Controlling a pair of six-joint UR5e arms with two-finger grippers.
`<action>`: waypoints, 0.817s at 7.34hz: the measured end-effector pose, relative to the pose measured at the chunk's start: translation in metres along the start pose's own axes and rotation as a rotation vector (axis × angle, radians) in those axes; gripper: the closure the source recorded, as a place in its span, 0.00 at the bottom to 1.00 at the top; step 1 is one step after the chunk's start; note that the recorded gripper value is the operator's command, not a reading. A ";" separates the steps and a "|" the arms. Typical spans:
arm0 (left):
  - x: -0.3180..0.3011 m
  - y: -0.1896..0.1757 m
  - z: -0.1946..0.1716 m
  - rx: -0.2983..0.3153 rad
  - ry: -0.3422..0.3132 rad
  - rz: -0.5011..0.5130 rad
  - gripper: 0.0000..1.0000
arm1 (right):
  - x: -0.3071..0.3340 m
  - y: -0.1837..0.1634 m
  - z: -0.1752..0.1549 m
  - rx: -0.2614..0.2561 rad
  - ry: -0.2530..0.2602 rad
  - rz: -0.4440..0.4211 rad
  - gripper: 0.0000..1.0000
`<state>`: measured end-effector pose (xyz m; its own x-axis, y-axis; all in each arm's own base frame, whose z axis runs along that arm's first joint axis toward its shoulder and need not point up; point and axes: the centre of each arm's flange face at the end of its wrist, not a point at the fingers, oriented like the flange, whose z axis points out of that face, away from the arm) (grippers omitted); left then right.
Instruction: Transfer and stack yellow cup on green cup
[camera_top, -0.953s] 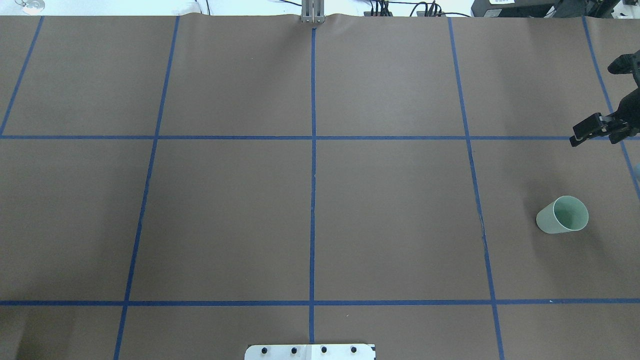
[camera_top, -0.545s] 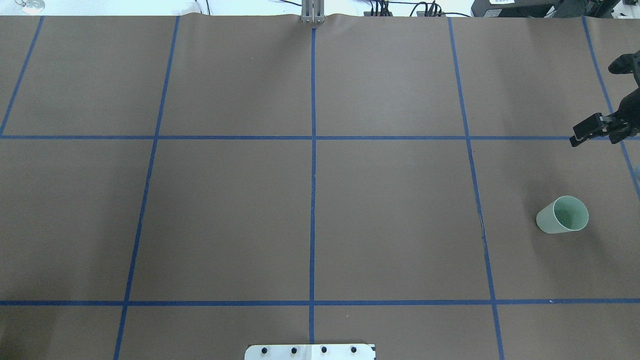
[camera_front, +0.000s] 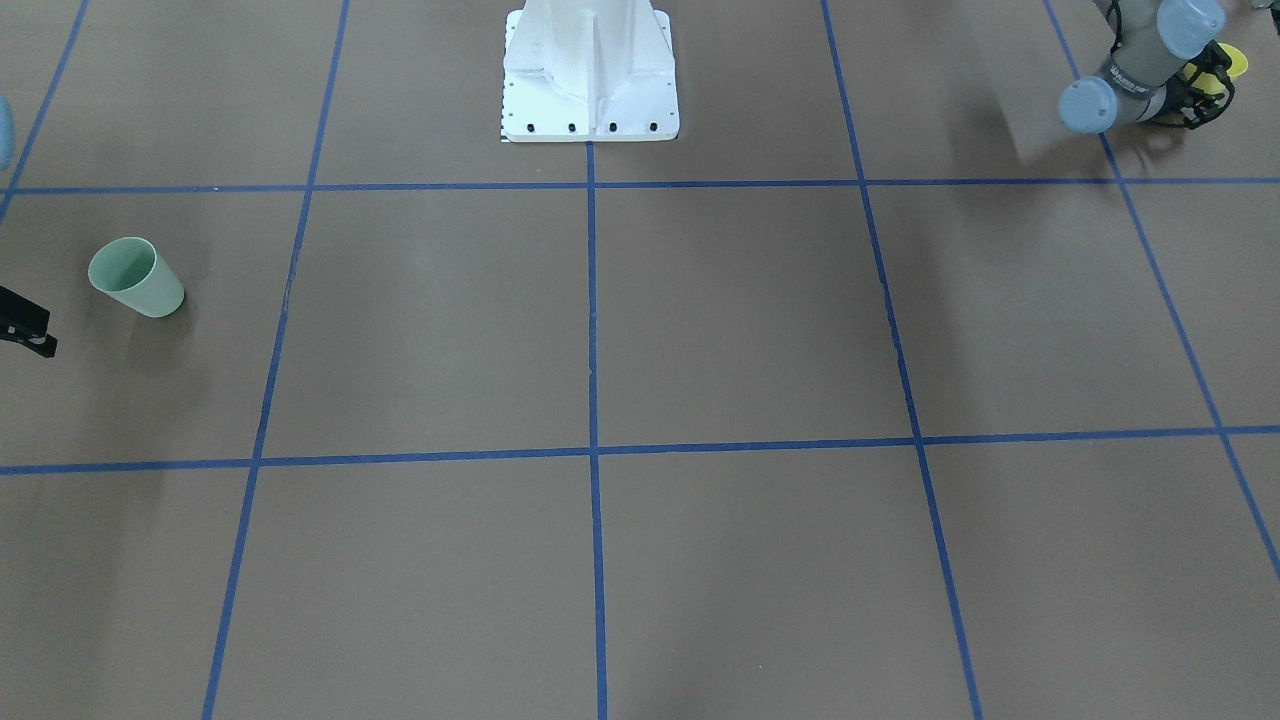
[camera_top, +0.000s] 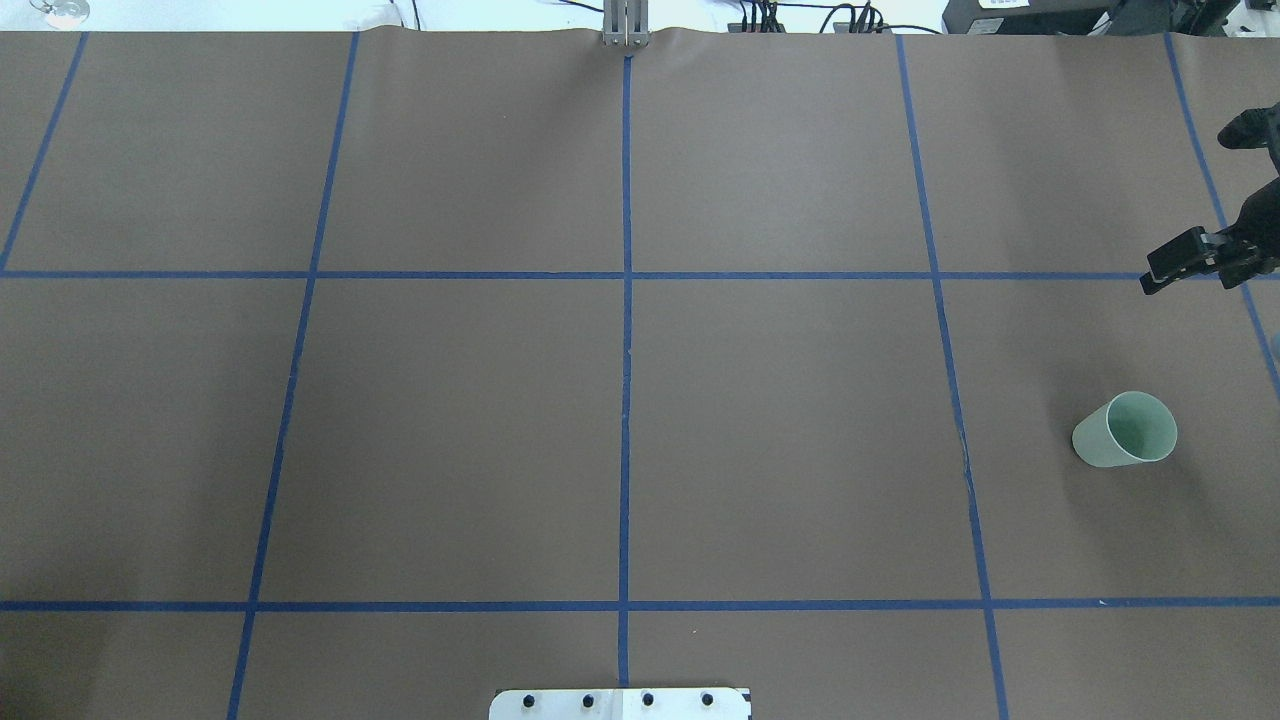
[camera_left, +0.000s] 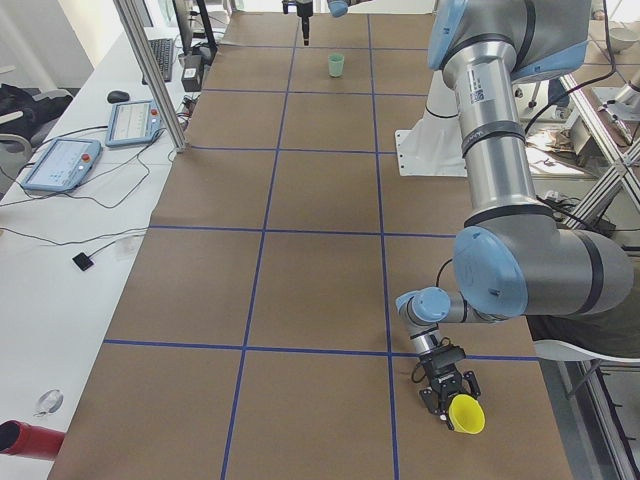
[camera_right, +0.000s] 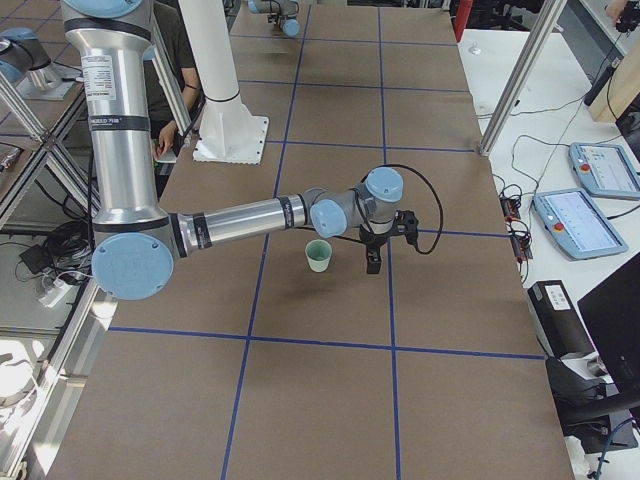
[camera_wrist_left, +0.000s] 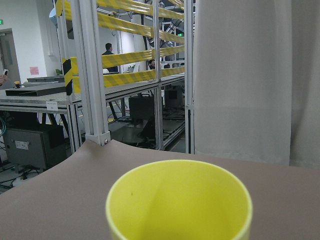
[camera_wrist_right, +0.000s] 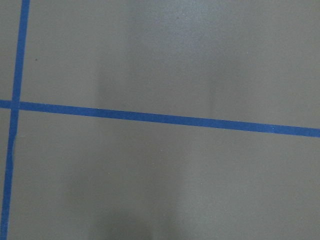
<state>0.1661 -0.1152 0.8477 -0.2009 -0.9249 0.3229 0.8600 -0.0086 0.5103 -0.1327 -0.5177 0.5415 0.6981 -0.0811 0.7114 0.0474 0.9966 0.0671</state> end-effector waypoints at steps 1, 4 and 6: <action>0.006 -0.015 0.015 0.021 0.014 0.037 0.94 | 0.000 0.000 0.000 -0.001 -0.001 0.001 0.00; 0.037 -0.055 0.054 0.074 0.106 0.151 0.93 | 0.002 0.002 0.002 -0.006 -0.003 0.005 0.00; 0.074 -0.072 0.051 0.062 0.171 0.216 0.91 | 0.003 0.003 0.002 -0.008 -0.003 0.006 0.00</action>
<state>0.0656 -0.1640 0.8756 0.0700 -0.9535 0.2932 0.8426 0.2139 0.4942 -0.1323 -0.5154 0.5451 0.6964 -0.0749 0.7137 0.0485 0.9972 0.0573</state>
